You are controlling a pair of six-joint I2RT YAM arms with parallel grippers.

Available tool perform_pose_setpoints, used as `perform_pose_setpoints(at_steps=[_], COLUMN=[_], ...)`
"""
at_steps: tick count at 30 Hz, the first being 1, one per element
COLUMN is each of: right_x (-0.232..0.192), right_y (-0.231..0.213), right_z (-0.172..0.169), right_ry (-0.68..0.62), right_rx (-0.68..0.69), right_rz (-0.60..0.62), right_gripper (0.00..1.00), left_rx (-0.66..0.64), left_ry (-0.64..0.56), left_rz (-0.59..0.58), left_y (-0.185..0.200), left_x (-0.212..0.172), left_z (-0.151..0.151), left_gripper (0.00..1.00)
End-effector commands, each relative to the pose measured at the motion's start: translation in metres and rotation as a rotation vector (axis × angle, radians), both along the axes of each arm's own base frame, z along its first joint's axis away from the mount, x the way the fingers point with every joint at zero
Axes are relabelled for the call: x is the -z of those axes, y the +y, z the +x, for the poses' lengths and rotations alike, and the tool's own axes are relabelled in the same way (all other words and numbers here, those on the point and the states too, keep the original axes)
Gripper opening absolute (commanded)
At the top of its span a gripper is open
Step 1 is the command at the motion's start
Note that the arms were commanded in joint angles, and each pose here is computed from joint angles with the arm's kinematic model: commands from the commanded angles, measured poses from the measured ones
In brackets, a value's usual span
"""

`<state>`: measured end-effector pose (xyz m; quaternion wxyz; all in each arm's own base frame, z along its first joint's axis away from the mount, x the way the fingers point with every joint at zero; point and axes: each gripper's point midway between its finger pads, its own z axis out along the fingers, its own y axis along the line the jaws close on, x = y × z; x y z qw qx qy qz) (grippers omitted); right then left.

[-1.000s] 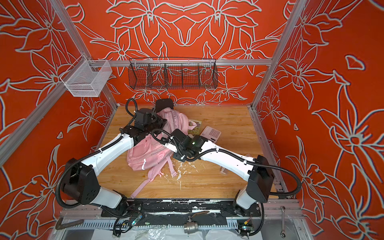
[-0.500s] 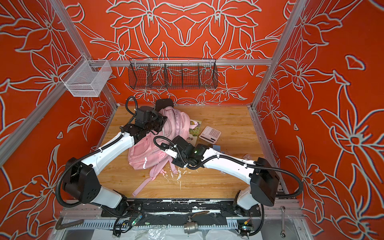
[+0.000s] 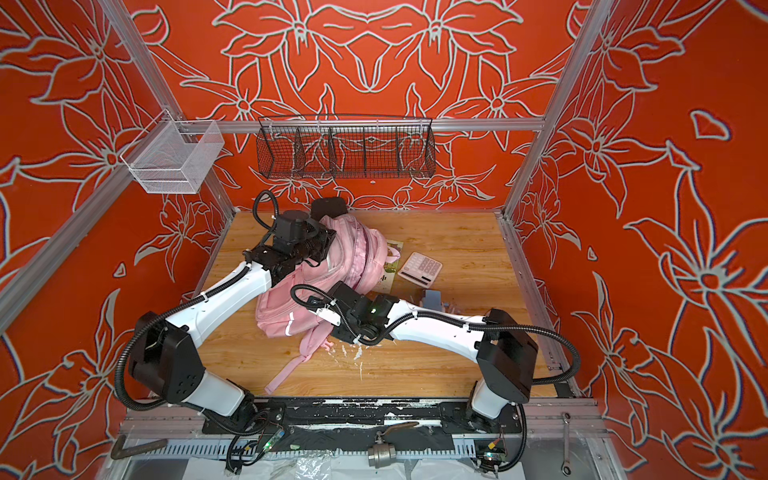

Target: Pack the student bag

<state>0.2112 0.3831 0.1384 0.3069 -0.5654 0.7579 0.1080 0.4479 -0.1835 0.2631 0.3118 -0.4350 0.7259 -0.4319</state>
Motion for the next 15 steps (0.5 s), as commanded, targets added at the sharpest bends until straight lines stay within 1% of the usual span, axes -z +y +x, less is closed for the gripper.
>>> perform_pose_setpoints(at_steps=[1, 5, 11, 15], right_x=[-0.002, 0.0, -0.004, -0.004], right_y=[0.022, 0.028, 0.04, 0.049], right_z=[-0.021, -0.023, -0.032, -0.035], right_ry=[0.055, 0.069, 0.044, 0.051], right_rx=[-0.048, -0.018, -0.067, -0.091], right_rz=[0.033, 0.055, 0.091, 0.111], right_gripper=[0.0, 0.0, 0.0, 0.0], left_rx=[-0.049, -0.049, -0.038, -0.024], left_ry=[-0.244, -0.244, -0.244, -0.243], left_rz=[-0.109, -0.114, -0.127, -0.136], left_y=[-0.001, -0.002, -0.006, -0.01], left_x=[-0.082, -0.082, -0.081, -0.08], left_z=[0.02, 0.02, 0.021, 0.021], left_gripper=[0.0, 0.0, 0.0, 0.0])
